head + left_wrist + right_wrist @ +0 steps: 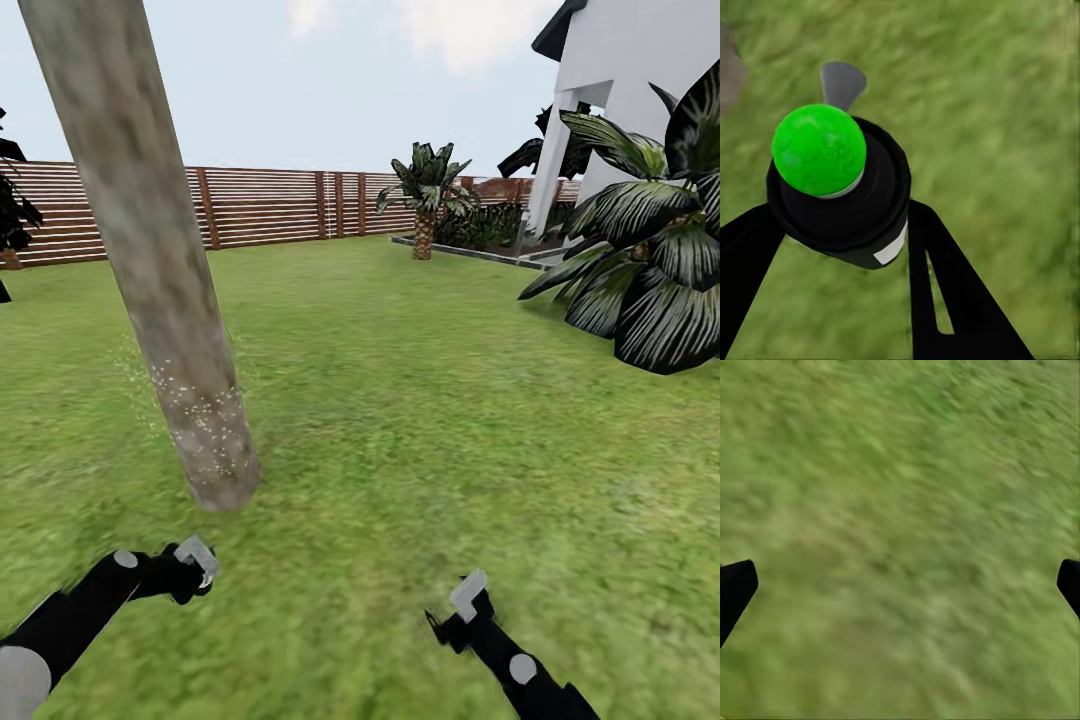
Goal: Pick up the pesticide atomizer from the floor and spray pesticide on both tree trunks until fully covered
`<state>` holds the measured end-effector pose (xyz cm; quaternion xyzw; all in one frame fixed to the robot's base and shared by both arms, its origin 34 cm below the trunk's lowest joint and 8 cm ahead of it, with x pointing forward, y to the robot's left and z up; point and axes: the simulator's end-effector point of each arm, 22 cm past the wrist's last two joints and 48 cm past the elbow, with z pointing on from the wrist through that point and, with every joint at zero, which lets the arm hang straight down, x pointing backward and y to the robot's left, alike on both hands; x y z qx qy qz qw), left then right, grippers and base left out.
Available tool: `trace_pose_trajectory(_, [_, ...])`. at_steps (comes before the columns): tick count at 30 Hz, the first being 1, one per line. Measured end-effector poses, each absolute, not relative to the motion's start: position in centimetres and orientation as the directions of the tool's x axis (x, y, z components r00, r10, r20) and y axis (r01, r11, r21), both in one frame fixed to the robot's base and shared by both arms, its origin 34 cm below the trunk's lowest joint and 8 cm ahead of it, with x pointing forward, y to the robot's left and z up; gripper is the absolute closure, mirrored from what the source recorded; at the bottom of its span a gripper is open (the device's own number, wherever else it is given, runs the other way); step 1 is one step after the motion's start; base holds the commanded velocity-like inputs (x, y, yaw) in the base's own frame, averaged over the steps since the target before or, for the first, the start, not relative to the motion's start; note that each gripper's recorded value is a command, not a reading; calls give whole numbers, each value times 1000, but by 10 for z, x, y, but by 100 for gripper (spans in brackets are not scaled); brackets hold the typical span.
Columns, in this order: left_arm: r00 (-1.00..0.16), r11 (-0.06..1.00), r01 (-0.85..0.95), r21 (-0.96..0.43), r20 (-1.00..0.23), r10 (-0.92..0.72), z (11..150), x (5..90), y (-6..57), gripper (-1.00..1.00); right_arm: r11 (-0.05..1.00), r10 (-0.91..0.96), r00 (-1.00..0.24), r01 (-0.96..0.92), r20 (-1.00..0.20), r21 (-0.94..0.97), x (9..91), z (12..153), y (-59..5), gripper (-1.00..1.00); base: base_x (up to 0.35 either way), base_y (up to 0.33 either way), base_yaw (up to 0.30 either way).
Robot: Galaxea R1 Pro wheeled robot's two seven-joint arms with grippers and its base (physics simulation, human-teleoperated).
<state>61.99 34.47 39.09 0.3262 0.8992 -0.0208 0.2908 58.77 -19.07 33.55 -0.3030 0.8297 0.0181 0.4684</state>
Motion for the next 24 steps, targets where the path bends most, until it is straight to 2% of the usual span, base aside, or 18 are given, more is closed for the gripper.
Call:
trace_pose_trajectory(3, [-579, 717, 686, 127, -502, 643, 377, 604, 312, 100, 731, -491, -364, -666, -792, -147, 573, 334, -157, -100, 0, 0, 0])
trace_pose_trajectory(10, [-548, 660, 739, 132, -453, 703, 368, 592, 309, 100, 698, -504, -338, -701, -795, -144, 573, 339, -145, -100, 0, 0, 0])
trace_pose_trajectory(11, [-545, 655, 745, 125, -452, 706, 368, 590, 307, 100, 674, -524, -323, -723, -788, -152, 569, 337, -138, 100, 0, 0, 0])
trace_pose_trajectory(15, [-516, 619, 775, 127, -438, 736, 363, 587, 290, 100, 618, -558, -287, -770, -779, -160, 561, 336, -119, 100, 0, 0, 0])
trace_pose_trajectory(20, [-467, 562, 816, 137, -419, 779, 355, 584, 258, 100, 468, -578, -191, -874, -793, -130, 549, 354, -76, 100, 0, 0, 0])
trace_pose_trajectory(24, [-437, 522, 843, 126, -406, 803, 351, 578, 239, 100, 436, -569, -147, -888, -809, -145, 554, 369, -53, 100, 0, 0, 0])
